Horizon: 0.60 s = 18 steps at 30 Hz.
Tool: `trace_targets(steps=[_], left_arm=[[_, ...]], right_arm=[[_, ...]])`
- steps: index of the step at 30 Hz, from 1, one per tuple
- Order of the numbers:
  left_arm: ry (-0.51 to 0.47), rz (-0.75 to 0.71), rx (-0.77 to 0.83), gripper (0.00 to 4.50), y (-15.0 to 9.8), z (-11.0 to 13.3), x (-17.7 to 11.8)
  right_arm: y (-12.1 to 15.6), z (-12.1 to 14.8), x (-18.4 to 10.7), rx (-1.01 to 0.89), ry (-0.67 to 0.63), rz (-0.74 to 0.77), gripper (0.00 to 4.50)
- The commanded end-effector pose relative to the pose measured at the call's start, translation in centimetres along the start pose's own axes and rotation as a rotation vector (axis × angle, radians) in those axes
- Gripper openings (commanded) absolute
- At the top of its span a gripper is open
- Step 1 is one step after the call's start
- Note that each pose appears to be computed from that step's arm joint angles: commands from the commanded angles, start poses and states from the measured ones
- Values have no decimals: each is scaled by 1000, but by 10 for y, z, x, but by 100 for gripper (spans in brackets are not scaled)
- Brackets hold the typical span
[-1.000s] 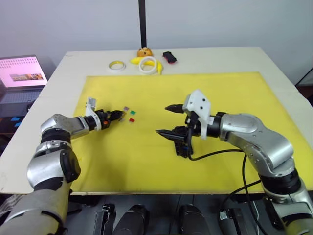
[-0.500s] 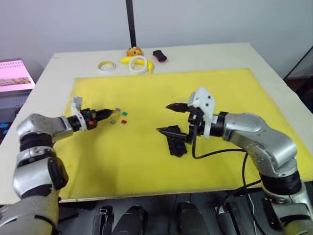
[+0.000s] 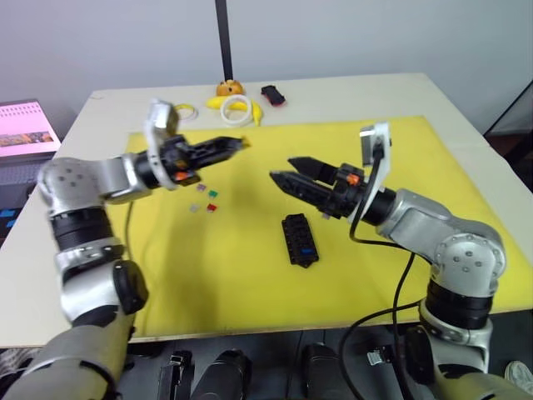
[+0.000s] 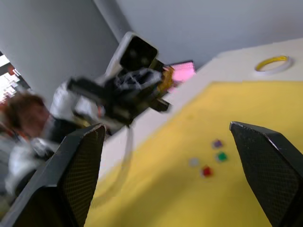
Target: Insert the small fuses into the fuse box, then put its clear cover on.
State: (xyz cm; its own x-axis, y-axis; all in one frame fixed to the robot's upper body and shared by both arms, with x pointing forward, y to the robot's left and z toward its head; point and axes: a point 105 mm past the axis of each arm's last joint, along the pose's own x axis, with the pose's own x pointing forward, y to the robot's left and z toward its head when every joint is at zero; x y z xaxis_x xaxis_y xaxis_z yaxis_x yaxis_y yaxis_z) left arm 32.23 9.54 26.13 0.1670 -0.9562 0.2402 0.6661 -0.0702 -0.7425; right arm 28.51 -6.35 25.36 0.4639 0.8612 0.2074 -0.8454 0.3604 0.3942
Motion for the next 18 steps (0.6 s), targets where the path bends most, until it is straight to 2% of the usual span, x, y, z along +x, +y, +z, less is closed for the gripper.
trace_targets(steps=[1, 9, 12, 14, 18], left_arm=[[26, -87, 68, 5, -23, 0, 10], [49, -122, 57, 5, -24, -7, 21], [45, -116, 51, 0, -23, -6, 19], [44, -111, 47, 0, -21, -6, 18], [56, -112, 44, 0, -21, -8, 17]], right_arm=[[13, 17, 3, 81, -78, 43, 450], [17, 27, 4, 155, -115, 18, 450], [18, 29, 2, 165, -117, 11, 362], [19, 29, 1, 166, -111, 9, 271], [20, 26, 0, 167, -96, 10, 271]])
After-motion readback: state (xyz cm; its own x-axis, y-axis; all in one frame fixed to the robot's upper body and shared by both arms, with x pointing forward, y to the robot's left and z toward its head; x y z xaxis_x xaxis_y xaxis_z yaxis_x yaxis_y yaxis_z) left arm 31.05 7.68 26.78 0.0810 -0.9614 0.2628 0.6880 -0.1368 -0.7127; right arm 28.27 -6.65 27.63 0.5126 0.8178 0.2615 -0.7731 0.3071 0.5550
